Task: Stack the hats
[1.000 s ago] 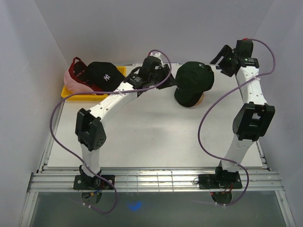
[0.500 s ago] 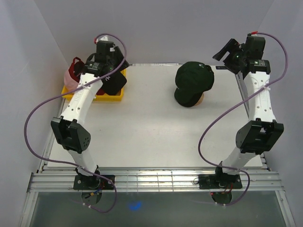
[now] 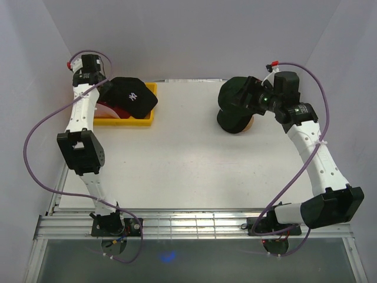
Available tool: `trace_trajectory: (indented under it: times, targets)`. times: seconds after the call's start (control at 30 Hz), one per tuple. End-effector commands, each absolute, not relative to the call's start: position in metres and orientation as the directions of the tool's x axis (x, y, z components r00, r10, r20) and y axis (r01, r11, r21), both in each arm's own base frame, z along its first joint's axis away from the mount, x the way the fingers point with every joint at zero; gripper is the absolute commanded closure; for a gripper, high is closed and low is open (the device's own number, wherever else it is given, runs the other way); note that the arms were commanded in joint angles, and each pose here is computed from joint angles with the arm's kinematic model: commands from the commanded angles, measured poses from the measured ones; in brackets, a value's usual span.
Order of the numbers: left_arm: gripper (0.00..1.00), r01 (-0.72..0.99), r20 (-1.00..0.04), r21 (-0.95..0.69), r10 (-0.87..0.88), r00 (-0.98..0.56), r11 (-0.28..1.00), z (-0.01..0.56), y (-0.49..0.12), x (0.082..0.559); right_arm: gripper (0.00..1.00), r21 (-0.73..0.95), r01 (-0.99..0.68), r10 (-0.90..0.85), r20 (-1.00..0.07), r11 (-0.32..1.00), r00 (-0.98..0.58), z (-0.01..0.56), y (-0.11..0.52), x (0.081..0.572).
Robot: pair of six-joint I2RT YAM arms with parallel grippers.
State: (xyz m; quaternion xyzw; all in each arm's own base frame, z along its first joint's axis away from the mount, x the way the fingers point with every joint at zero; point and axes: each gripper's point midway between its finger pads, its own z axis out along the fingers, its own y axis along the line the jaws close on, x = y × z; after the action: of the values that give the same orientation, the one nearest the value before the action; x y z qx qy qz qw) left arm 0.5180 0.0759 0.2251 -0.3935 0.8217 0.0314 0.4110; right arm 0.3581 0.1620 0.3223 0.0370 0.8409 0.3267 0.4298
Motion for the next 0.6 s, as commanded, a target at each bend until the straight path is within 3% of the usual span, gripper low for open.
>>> trace_trajectory:
  times: [0.0,0.2,0.57]
  targets:
    - [0.36,-0.690,-0.736,-0.303,-0.621,-0.269,0.657,0.257,0.100,0.519,0.15,0.558,-0.265,0.326,-0.740,0.786,-0.589,0.324,0.163,0.361]
    - [0.34,-0.506,-0.736,-0.416,-0.607,-0.302,0.756,0.269,0.075,0.562,0.15,0.559,-0.292,0.310,-0.742,0.776,-0.594,0.320,0.167,0.357]
    - [0.30,-0.423,-0.686,-0.531,-0.666,-0.295,0.734,0.235,0.057,0.619,0.16,0.515,-0.316,0.281,-0.779,0.797,-0.561,0.344,0.163,0.356]
